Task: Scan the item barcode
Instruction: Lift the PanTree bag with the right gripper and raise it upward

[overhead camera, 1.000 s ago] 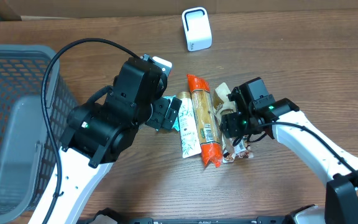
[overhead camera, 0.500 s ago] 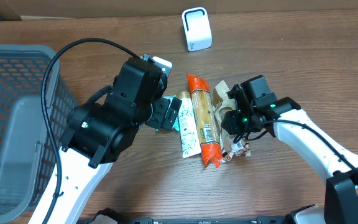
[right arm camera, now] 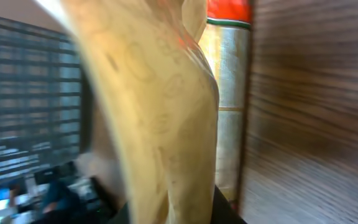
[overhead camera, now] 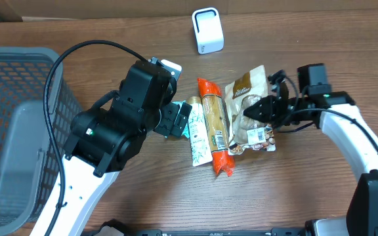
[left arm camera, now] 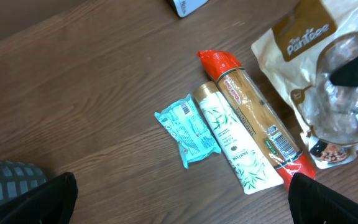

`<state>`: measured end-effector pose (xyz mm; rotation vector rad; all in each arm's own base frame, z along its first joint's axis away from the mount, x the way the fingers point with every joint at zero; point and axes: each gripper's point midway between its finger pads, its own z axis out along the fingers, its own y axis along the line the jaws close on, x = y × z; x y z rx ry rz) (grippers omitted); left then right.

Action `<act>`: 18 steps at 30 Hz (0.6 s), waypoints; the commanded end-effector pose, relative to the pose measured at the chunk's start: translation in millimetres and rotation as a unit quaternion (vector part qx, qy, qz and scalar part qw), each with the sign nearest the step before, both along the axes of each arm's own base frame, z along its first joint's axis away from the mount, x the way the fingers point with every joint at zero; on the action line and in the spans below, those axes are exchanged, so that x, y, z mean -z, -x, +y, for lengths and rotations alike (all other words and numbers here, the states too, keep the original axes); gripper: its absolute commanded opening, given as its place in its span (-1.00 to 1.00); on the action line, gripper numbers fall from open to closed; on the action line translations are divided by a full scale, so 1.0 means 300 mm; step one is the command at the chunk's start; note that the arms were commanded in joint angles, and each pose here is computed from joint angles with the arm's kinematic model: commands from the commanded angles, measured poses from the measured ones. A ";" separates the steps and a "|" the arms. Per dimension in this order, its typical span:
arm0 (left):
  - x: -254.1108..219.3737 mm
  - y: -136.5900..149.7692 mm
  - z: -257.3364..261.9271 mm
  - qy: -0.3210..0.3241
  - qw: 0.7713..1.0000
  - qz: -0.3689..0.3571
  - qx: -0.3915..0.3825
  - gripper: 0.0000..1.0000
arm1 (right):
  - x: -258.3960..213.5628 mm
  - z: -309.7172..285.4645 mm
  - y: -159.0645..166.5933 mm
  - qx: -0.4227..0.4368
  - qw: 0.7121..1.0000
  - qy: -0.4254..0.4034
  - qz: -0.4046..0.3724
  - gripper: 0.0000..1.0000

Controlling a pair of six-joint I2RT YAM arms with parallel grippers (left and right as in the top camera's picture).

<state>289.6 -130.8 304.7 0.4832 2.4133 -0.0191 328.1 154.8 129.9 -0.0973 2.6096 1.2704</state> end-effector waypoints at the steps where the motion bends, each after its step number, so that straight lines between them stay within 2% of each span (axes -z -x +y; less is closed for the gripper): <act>1: -0.018 -0.009 0.006 -0.006 1.000 -0.009 0.003 1.00 | -0.149 0.016 -0.020 -0.025 0.995 -0.095 -0.035 -0.71; 8: -0.018 -0.009 0.006 -0.006 1.000 -0.009 0.003 0.99 | -0.366 -0.026 -0.037 -0.050 0.970 -0.226 -0.081 -0.69; 18: -0.018 -0.009 0.006 -0.006 1.000 -0.009 0.003 0.99 | -0.401 0.021 -0.118 -0.039 0.973 -0.200 -0.108 -0.72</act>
